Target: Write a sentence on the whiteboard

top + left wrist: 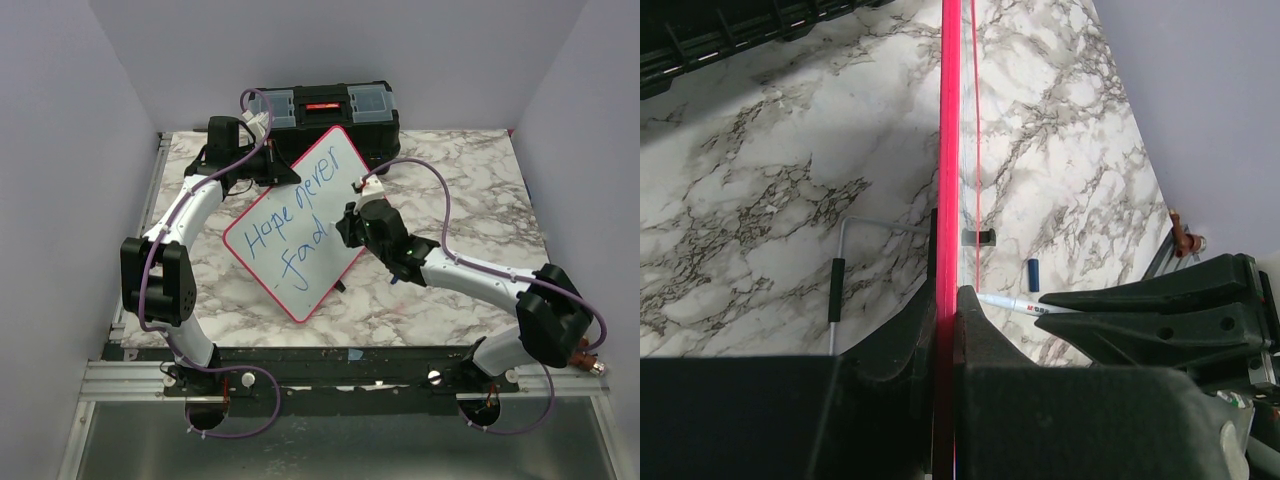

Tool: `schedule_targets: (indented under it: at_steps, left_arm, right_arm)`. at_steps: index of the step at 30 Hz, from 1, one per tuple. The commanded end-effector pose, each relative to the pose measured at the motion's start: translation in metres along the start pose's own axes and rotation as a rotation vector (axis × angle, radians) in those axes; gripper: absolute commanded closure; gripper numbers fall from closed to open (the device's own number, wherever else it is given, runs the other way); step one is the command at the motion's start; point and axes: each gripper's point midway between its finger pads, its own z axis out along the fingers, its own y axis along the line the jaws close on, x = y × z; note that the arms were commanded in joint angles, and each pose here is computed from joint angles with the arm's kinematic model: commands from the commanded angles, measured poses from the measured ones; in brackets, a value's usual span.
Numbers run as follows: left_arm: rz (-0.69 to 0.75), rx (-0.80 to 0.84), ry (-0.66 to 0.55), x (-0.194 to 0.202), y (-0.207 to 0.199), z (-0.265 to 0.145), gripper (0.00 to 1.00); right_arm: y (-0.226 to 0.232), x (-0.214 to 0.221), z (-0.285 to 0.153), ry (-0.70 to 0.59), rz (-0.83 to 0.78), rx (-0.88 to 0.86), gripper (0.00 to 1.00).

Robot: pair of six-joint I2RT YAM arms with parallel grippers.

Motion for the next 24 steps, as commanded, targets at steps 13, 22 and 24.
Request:
schedule_targets:
  at_steps: [13, 22, 24]
  left_arm:
    - [0.101, 0.000, -0.025, -0.007, -0.005, 0.001, 1.00]
    - [0.101, 0.000, -0.024, -0.007, -0.005, 0.001, 1.00]
    - [0.101, 0.000, -0.023, -0.007, -0.005, 0.001, 1.00]
  right_arm:
    - [-0.005, -0.015, 0.010, -0.027, -0.003, 0.040, 0.99]
    - [-0.007, -0.024, 0.012, -0.039, -0.014, 0.057, 0.99]
    - [-0.007, -0.026, 0.012, -0.042, -0.015, 0.055, 0.99]
